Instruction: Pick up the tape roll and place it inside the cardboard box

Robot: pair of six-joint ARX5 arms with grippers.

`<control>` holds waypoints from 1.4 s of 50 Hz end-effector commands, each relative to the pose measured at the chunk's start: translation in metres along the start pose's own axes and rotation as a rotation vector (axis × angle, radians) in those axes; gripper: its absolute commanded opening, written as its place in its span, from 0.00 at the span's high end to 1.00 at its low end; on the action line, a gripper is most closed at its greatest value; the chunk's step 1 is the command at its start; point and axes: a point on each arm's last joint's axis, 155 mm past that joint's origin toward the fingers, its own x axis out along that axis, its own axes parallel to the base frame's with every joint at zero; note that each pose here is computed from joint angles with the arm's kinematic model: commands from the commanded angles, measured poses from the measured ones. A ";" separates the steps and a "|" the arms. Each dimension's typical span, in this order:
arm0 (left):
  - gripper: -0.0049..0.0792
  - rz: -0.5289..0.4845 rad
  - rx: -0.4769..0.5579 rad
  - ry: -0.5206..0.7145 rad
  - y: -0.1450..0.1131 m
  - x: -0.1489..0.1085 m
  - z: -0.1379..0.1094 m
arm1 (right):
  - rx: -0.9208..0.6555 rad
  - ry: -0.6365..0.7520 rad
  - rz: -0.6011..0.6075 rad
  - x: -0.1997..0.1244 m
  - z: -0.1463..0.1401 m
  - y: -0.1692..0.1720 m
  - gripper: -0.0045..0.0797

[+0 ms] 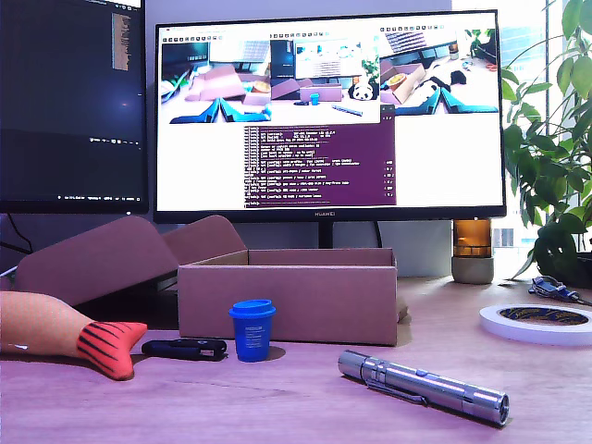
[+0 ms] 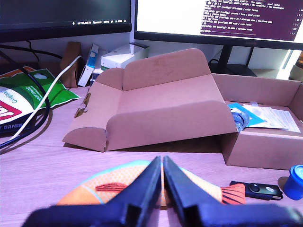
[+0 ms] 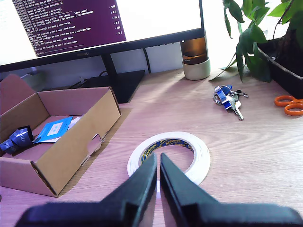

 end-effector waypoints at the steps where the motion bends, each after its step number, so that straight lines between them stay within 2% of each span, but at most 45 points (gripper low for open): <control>1: 0.97 -0.011 -0.084 0.031 -0.001 0.002 -0.012 | -0.025 0.010 0.000 0.001 -0.005 0.000 0.96; 9: 0.97 -0.012 -0.085 0.032 -0.001 0.002 -0.012 | -0.025 0.009 0.000 0.001 -0.005 0.000 0.96; 12: 0.97 -0.045 -0.086 0.037 -0.007 0.002 -0.012 | -0.025 0.008 0.001 0.001 -0.004 0.000 0.96; 25: 0.97 -0.447 -0.077 0.114 -0.084 -0.017 -0.023 | 0.050 0.010 0.069 0.001 -0.004 0.013 0.96; 44: 0.97 -0.726 0.040 0.158 -0.144 -0.046 -0.040 | 0.057 0.050 0.142 -0.005 0.001 0.033 0.96; 51: 0.97 -0.751 0.081 0.161 -0.152 -0.051 -0.045 | 0.065 0.088 0.144 -0.010 0.013 0.038 0.96; 57: 0.97 -0.711 0.092 0.151 -0.148 -0.046 -0.045 | 0.078 0.157 0.149 -0.012 0.019 0.044 0.96; 63: 0.97 -0.664 0.093 0.140 -0.142 -0.040 -0.043 | 0.073 0.290 0.147 -0.012 0.015 0.049 0.96; 70: 0.97 -0.661 0.095 0.139 -0.142 -0.040 -0.043 | -0.056 0.488 0.194 -0.011 0.000 0.058 0.91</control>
